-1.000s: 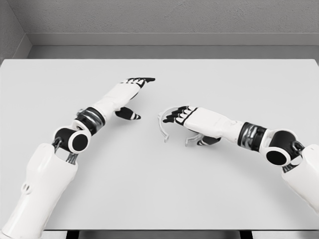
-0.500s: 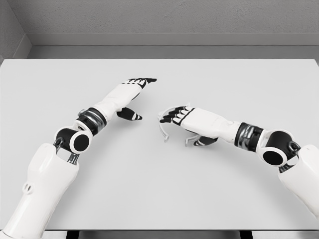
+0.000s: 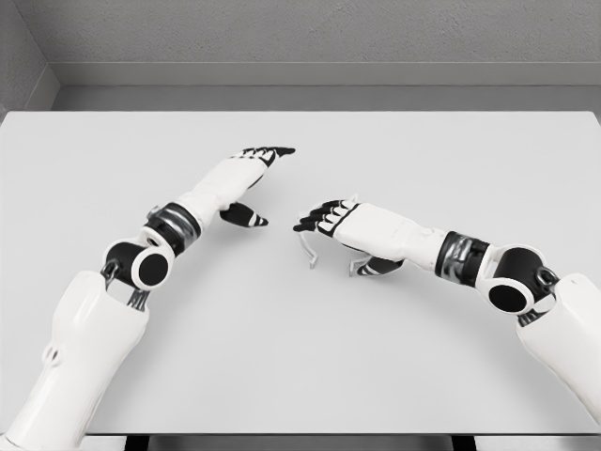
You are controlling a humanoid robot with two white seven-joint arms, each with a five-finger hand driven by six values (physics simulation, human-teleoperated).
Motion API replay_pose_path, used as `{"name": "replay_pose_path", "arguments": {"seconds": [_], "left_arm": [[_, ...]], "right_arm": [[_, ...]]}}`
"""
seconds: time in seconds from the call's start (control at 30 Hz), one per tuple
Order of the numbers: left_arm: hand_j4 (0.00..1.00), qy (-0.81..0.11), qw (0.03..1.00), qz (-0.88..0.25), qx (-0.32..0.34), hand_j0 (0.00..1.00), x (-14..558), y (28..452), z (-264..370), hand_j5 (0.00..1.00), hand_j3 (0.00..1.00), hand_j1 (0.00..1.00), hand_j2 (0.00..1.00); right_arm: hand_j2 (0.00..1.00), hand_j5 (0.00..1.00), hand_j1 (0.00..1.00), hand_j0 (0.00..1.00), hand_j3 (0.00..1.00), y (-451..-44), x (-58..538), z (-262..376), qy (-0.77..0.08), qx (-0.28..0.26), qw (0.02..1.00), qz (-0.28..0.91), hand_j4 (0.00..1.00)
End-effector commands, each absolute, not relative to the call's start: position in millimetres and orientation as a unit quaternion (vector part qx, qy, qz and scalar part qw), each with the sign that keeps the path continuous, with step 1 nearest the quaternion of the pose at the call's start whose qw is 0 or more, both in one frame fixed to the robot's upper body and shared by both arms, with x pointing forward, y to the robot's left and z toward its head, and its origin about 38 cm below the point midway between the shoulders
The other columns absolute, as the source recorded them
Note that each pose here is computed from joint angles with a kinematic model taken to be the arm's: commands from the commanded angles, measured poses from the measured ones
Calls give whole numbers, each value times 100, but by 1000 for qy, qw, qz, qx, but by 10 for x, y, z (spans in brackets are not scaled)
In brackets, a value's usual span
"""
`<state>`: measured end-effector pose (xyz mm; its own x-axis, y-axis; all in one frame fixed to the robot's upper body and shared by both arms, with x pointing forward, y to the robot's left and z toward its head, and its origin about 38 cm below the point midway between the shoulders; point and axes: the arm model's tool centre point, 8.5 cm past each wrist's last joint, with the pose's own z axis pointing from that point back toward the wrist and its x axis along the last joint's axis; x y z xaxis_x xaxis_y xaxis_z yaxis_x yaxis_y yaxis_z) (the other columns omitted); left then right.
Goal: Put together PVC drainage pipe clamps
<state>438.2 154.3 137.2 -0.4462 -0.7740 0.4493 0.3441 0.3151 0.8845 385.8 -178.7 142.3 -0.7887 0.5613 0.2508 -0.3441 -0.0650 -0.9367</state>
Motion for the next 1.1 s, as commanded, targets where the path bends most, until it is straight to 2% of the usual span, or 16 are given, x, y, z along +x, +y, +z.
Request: {"name": "replay_pose_path", "arguments": {"seconds": [0.0,1.07], "left_arm": [[100,-640,499,-559,168,100,4386,1546,1381,100,100,100,100],[100,-640,499,-559,168,100,4382,1546,1378,100,100,100,100]], "right_arm": [[100,100,100,100,100,-1787,3859,1428,-610,-88,314,722,100],[100,100,100,100,100,-1719,3841,1396,-604,-75,315,728,100]]}}
